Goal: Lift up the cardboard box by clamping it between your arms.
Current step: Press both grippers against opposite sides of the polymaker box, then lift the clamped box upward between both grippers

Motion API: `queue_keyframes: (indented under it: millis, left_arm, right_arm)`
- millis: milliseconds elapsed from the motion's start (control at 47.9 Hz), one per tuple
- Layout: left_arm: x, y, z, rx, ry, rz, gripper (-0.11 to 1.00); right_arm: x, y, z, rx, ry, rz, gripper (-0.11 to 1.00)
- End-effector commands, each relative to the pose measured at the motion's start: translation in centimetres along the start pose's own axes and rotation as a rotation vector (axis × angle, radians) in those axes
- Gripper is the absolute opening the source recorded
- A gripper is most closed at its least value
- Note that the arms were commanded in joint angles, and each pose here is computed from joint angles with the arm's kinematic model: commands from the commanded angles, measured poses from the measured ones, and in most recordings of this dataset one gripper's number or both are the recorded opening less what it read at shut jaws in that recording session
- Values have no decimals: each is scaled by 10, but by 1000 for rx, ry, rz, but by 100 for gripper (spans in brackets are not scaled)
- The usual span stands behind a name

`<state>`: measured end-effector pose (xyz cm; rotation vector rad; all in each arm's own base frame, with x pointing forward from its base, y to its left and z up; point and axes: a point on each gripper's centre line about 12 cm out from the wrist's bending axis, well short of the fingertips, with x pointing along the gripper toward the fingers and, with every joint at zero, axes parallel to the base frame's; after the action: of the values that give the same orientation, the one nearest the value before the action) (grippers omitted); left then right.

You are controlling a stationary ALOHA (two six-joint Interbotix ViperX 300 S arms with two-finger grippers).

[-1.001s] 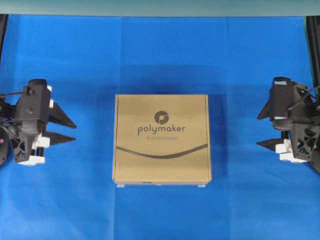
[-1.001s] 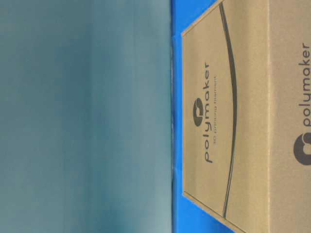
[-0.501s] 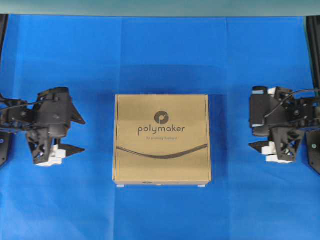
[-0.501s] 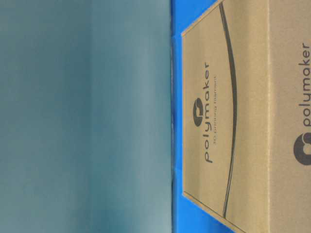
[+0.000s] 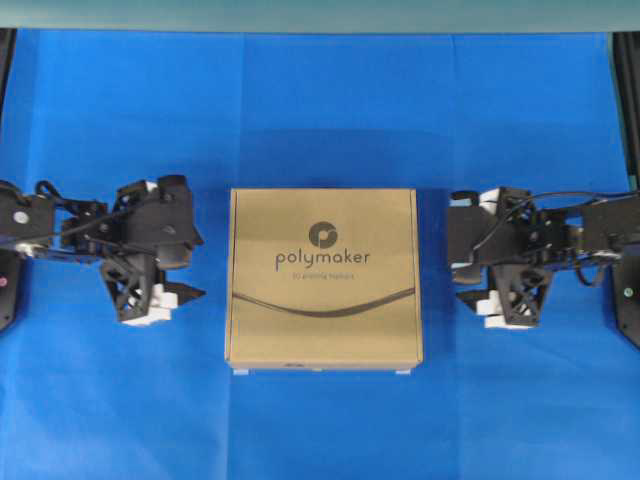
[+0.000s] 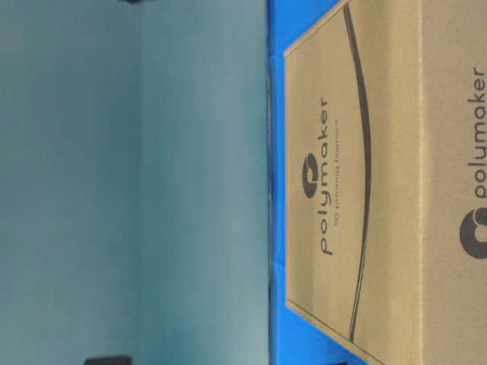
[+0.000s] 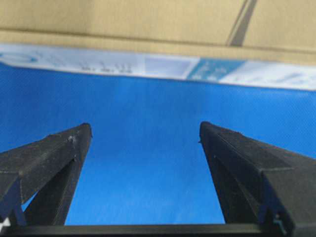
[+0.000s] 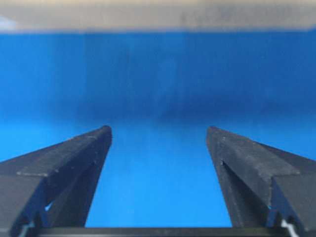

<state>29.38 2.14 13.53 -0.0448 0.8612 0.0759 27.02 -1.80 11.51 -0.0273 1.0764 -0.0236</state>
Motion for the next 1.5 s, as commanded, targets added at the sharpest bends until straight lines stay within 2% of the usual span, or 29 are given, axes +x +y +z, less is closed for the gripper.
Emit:
queue_keyframes:
  millis: [0,396,897,1064,1148,1481]
  left_arm:
    - [6,-1,10,5,-15,-2,86]
    - [32,-1,21,18,11,-2,86]
    - [30,-1,33,13,-11,-1,86]
    - [18,-1,52,17,-25,1,86]
    - [12,-1,60,18,-17,3,86]
    - [-48,2,108,30,-66,13,86]
  right_arm:
    - [4,-1,16,-15,-44,-4,99]
    - [28,-3,40,-16,-58,-5,99]
    - [27,-3,52,-8,-83,-6,99]
    - [11,-4,69,3,-103,-4,99]
    - [-1,-4,77,3,-77,-1,99]
    - [-59,-6,108,8,-56,4,99]
